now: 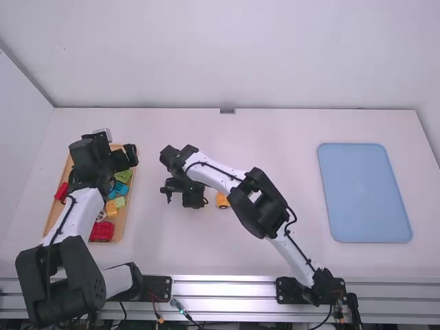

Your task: Assemble lego blocks to make yellow taxi

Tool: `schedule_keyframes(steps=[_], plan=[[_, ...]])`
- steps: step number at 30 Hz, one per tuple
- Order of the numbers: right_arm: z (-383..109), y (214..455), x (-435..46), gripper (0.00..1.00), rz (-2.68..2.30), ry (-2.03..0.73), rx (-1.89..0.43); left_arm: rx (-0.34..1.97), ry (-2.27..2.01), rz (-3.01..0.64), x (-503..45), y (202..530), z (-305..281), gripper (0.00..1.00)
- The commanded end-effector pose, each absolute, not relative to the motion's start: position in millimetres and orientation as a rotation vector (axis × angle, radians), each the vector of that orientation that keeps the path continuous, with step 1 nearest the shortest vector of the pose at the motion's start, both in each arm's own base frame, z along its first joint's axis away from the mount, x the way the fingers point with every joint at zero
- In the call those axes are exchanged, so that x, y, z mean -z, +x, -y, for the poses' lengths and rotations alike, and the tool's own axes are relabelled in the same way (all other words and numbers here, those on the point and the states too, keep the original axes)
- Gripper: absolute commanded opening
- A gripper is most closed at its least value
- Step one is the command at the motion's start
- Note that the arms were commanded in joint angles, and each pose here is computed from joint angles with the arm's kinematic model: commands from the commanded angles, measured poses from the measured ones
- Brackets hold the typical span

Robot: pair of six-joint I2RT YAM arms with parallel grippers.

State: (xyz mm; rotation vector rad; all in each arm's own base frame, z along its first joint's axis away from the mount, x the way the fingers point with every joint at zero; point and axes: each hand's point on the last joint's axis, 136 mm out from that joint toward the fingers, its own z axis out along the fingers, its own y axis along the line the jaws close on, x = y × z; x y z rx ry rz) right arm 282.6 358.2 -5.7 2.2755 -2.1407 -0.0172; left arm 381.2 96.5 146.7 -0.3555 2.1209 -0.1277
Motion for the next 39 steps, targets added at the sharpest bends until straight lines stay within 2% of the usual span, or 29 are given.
schedule_keyframes(steps=[1,4,5,13,16,17,19,22,25,28,35,39], plan=[[-353,279,17,0.84,2.122,2.246,0.016,0.111,-0.338,-2.104,-154,381,-96,0.99],[-355,280,14,0.91,2.097,2.277,0.023,0.114,-0.337,-2.104,-154,381,-96,0.99],[-356,281,11,1.00,2.099,2.279,0.025,0.116,-0.340,-2.103,-154,381,-96,0.99],[-351,313,-45,0.99,2.296,2.173,0.103,0.159,-0.415,-2.101,-152,379,-95,0.99],[-348,340,-81,0.99,2.491,2.095,0.304,0.215,-0.323,-2.127,-150,378,-81,0.99],[-348,340,-83,0.99,2.494,2.097,0.316,0.221,-0.293,-2.128,-151,378,-79,0.99],[-342,345,-107,0.99,2.500,2.132,0.507,0.255,-0.088,-2.128,-153,378,-61,0.99],[-332,353,-134,0.99,2.545,2.172,0.672,0.286,0.046,-2.118,-155,376,-48,0.99],[-316,371,-141,0.99,2.704,2.125,0.635,0.296,0.098,-2.117,-154,374,-43,0.99],[-289,387,-142,0.99,2.959,1.995,0.470,0.347,0.325,-2.085,-154,368,-15,0.99],[-248,383,-156,0.99,3.269,1.831,0.348,0.269,0.600,-2.172,-141,363,35,0.99],[-222,377,-163,0.99,3.382,1.783,0.340,0.190,1.003,-2.265,-127,346,83,0.99]])
